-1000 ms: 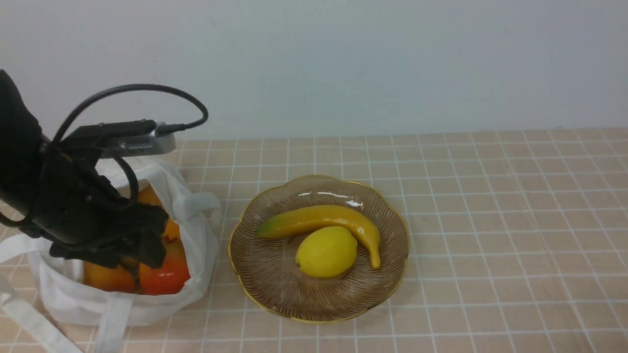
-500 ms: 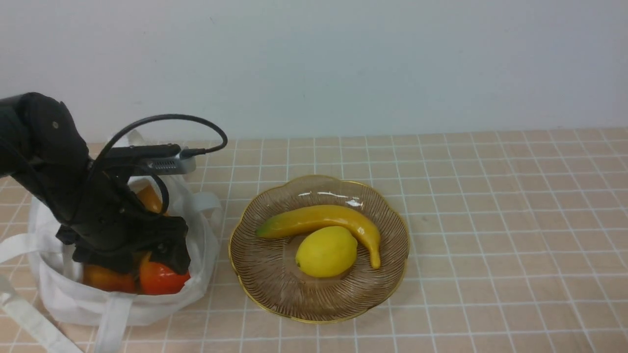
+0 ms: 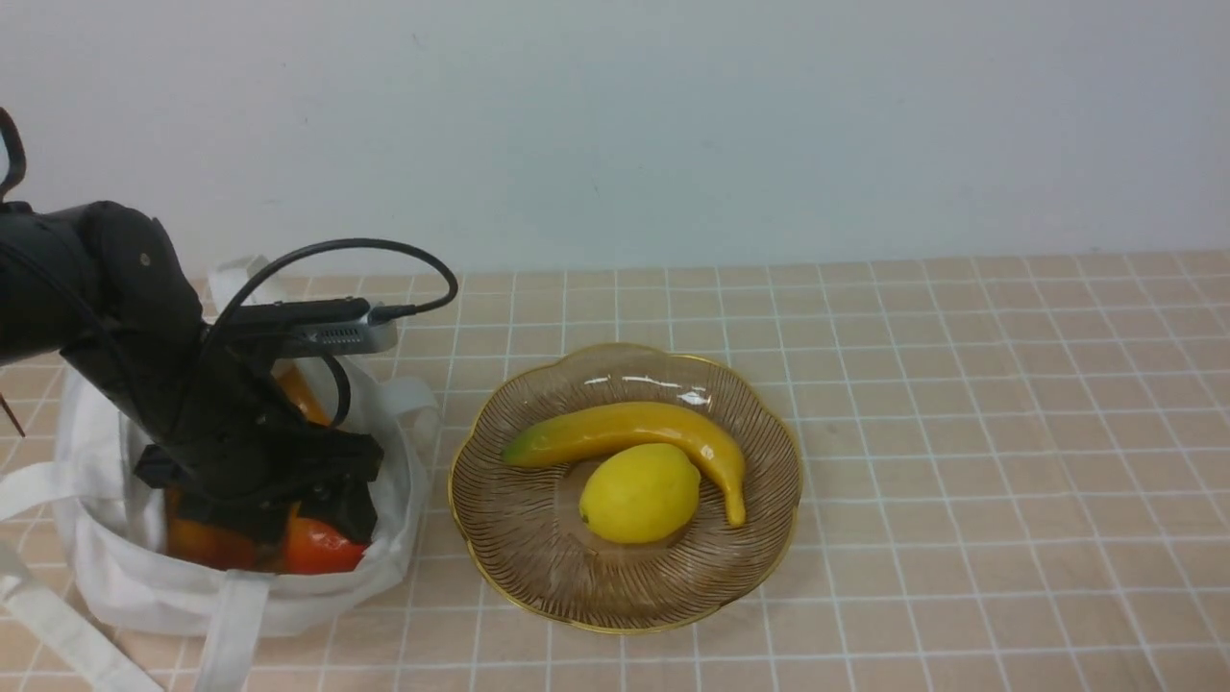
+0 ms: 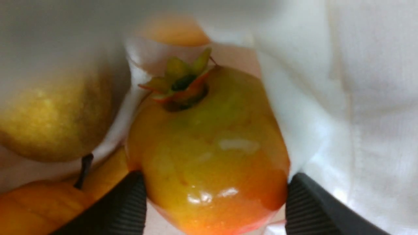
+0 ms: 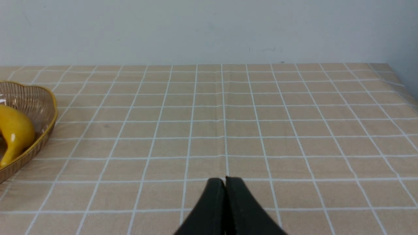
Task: Take the fruit out of the bag on the brown coffee tablecloth and place them on the plate.
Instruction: 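Reach into the cloth bag and grasp the kiwi with the left gripper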
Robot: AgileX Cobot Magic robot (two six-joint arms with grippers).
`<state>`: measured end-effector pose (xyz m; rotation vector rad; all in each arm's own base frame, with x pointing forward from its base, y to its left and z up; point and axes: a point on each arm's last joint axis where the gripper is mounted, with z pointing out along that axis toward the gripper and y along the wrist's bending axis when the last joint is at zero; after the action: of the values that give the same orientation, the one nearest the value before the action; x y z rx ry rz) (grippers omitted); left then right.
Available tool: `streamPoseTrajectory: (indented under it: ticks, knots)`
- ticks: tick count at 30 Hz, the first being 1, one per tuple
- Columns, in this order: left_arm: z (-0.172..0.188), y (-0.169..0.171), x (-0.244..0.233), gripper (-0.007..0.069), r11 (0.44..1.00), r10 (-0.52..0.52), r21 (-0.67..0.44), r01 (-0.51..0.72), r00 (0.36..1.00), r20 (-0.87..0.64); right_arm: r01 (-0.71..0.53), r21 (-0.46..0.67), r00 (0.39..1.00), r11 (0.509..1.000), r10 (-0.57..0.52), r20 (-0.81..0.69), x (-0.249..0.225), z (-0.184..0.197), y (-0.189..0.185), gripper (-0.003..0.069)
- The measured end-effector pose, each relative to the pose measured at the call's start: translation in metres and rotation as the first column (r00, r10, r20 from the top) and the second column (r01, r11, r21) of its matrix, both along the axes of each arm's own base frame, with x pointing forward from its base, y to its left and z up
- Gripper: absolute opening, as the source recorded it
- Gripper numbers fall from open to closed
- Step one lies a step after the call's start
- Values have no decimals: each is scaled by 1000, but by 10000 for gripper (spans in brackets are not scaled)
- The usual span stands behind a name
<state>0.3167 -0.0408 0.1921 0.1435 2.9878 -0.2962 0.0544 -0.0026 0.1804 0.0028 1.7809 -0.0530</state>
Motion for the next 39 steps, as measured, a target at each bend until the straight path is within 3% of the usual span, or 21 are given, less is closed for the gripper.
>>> streamPoseTrajectory:
  ticks: [5,7,8,9,12,16,21,27,32,39]
  knots:
    - [7,3,-3,480,999,-29,40,28,999,16,0,0,1000,1000,0,0,0,0,0,-18]
    - [18,6,-5,375,996,-52,76,50,998,31,0,0,1000,1000,0,0,0,0,0,-18]
    - [23,8,-6,287,995,-57,88,54,998,37,0,0,1000,1000,0,0,0,0,0,-18]
    - [36,10,-6,145,991,-64,120,56,996,64,0,0,1000,1000,0,0,0,0,0,-18]
    - [61,14,-8,34,986,-58,160,39,992,114,0,0,1000,1000,0,0,0,0,0,-18]
    - [90,18,-13,-5,981,-43,192,11,986,162,0,0,1000,1000,0,0,0,0,0,-18]
    - [95,17,-16,-8,984,-29,178,1,987,156,0,0,1000,1000,0,0,0,0,0,-18]
    - [76,9,-13,18,996,7,89,-14,996,86,0,1,1000,1000,0,0,0,0,0,-18]
    - [57,9,-4,130,996,12,93,-15,999,36,0,1,1000,1000,0,0,0,0,0,-18]
    - [27,17,19,375,980,48,191,-61,996,68,0,0,1000,1000,0,0,0,0,0,-18]
